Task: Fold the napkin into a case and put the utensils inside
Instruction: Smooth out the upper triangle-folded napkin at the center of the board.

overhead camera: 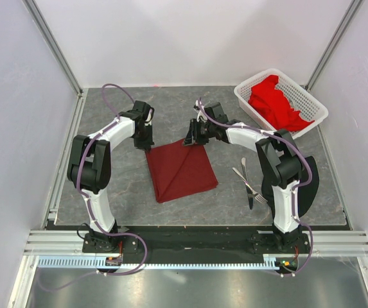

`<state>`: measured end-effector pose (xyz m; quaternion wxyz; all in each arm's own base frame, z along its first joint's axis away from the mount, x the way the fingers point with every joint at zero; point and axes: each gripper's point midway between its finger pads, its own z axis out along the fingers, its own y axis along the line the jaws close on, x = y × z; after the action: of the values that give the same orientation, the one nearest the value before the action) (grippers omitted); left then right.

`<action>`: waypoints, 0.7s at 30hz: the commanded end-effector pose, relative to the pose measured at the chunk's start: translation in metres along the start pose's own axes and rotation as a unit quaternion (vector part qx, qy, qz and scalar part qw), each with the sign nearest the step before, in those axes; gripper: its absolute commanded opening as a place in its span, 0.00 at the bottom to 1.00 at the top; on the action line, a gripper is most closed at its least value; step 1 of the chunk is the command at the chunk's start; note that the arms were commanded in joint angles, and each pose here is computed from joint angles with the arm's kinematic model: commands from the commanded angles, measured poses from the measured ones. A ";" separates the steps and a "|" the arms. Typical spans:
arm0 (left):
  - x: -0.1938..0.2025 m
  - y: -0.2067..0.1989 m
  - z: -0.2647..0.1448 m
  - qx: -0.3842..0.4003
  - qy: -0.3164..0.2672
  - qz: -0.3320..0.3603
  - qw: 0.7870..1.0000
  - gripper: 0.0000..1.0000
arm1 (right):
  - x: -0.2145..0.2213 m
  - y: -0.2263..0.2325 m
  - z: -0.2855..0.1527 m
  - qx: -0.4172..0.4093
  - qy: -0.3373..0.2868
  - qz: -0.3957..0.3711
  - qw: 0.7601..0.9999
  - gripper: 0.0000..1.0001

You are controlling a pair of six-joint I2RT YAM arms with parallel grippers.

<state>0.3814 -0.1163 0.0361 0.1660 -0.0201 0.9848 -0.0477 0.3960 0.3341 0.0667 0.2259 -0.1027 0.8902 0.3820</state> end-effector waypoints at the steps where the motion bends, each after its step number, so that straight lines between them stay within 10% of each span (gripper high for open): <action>1: -0.016 -0.001 -0.007 -0.004 -0.023 0.004 1.000 0.07 | -0.024 0.005 0.011 -0.019 -0.022 -0.008 1.000 0.31; 11: -0.019 -0.001 -0.007 -0.007 -0.023 0.003 1.000 0.09 | -0.023 -0.021 0.021 -0.001 -0.017 -0.001 1.000 0.28; 21: 0.005 -0.034 -0.087 -0.014 -0.099 -0.003 0.995 0.43 | -0.025 -0.016 0.018 -0.010 -0.021 0.000 1.000 0.28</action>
<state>0.3749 -0.1177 0.0743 0.2115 -0.0263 0.9769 -0.0146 0.4203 0.3284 0.0380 0.2197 -0.0827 0.8972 0.3741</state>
